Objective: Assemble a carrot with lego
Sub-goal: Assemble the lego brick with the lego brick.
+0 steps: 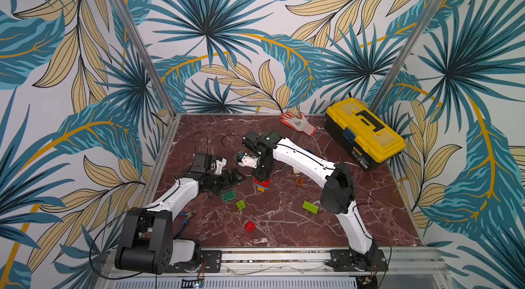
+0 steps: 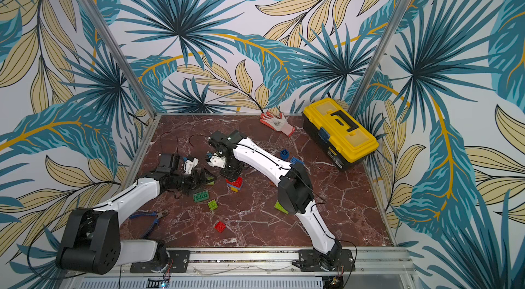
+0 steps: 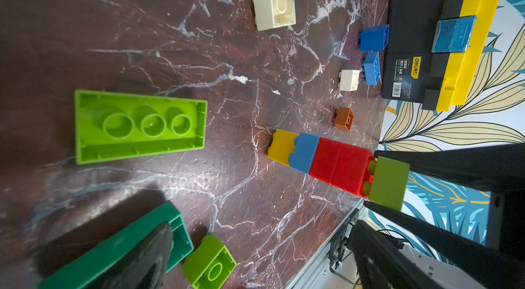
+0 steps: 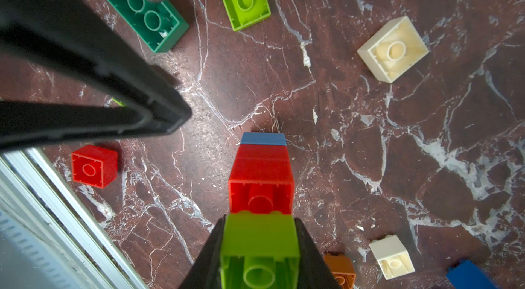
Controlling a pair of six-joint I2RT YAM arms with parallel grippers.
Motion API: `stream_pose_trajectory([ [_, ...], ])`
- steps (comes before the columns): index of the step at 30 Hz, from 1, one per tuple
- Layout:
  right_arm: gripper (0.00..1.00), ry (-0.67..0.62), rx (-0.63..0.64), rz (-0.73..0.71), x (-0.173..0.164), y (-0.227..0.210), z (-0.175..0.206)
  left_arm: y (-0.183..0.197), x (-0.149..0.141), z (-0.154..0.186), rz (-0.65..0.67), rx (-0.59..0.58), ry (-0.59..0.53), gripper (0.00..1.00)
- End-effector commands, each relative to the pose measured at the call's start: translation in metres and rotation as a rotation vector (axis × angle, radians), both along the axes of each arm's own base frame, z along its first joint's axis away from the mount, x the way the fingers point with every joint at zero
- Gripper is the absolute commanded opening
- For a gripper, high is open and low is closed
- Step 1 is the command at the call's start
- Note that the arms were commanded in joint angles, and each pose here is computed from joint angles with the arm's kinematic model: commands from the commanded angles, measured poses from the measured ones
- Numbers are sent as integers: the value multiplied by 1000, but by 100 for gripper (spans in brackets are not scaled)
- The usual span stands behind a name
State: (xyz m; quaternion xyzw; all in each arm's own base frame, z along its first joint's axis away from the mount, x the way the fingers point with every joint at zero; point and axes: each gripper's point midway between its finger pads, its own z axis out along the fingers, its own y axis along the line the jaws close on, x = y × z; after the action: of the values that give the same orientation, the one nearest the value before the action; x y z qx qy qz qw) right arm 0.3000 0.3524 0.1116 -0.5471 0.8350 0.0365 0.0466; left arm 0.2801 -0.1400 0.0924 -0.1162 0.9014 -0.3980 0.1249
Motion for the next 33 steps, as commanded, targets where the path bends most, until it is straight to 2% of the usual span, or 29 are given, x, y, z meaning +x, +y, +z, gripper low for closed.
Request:
stream_pose_trajectory([
  [1,29,230,-249,6,-42,-36,-85,2,8,4,-1,3,-31,99],
  [6,29,172,-294,-2,-34,-47,-80,2,8,4,0,0,-29,99],
  [10,29,200,-301,-5,-40,-49,-83,2,9,5,-1,-3,-32,99],
  [17,28,299,-196,-14,-53,-30,-83,2,8,5,3,-6,-30,99],
  [24,28,326,-214,-23,-61,-40,-84,4,9,5,7,-6,-32,99],
  [33,29,254,-255,-30,-51,-46,-88,4,11,7,13,-8,-34,99],
])
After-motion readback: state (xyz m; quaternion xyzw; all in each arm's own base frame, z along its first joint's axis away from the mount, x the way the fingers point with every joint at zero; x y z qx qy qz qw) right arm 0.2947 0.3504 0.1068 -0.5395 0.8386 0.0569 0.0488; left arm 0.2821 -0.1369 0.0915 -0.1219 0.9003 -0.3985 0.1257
